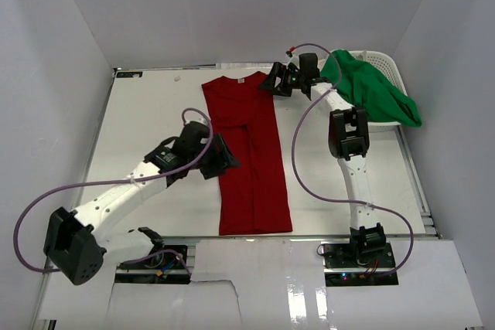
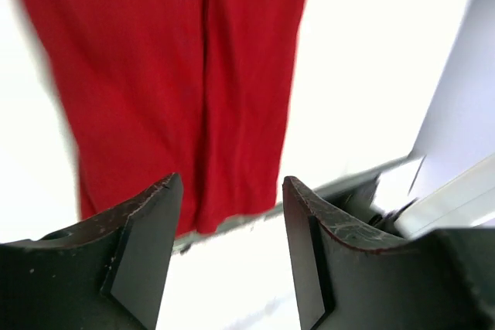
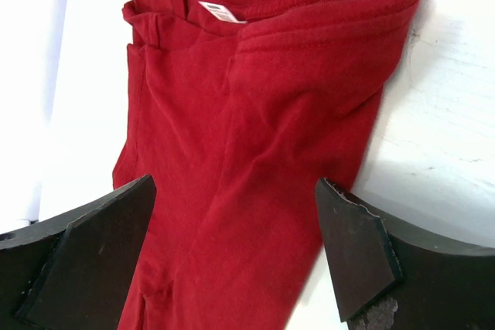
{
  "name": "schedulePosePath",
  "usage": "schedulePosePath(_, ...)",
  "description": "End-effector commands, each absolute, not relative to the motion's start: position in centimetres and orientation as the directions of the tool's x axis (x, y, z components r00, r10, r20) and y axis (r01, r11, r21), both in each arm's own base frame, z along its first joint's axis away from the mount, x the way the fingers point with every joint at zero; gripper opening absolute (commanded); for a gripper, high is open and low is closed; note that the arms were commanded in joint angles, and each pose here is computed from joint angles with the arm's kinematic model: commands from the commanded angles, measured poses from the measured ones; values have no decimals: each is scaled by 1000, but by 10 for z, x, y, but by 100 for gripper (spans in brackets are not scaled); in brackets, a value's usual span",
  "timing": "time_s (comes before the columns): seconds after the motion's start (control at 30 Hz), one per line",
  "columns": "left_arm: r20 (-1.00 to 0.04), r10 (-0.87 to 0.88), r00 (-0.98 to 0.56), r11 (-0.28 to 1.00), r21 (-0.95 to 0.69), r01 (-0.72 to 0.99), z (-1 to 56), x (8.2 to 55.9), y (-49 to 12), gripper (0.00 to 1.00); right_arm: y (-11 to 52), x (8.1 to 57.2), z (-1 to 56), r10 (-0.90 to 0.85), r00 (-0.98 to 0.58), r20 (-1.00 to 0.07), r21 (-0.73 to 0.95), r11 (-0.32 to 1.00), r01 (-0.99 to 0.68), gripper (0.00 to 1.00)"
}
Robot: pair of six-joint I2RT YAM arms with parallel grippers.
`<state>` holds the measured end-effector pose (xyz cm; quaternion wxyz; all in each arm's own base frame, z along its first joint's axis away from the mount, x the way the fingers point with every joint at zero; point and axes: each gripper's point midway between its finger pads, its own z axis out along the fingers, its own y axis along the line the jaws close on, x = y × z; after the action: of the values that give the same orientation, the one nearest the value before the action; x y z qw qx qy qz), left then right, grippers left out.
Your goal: Fold and stack the t-shirts
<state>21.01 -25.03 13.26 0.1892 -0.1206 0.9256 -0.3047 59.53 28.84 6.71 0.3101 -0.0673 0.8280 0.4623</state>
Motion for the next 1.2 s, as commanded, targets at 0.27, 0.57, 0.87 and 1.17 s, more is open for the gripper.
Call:
schedulePosePath(0.27, -459, -280, -843, 850, -526, 5, 176, 210, -190, 66, 250, 522, 235, 49, -617, -785, 489, 660, -570, 89)
schedulePosePath(0.57, -457, -272, -847, 803, -593, 62, 151, 185, -190, 68, 199, 360, 171, -18, -786, -618, 517, 744, -423, 88)
schedulePosePath(0.87, -412, -247, -877, 783, -618, 69, 130, 166, -190, 68, 193, 225, 85, -61, -900, -433, 586, 739, -332, 80)
schedulePosePath(1.17, -330, -266, -906, 750, -661, 20, 111, 146, -192, 67, 179, 169, 63, -31, -933, -357, 618, 742, -261, 74)
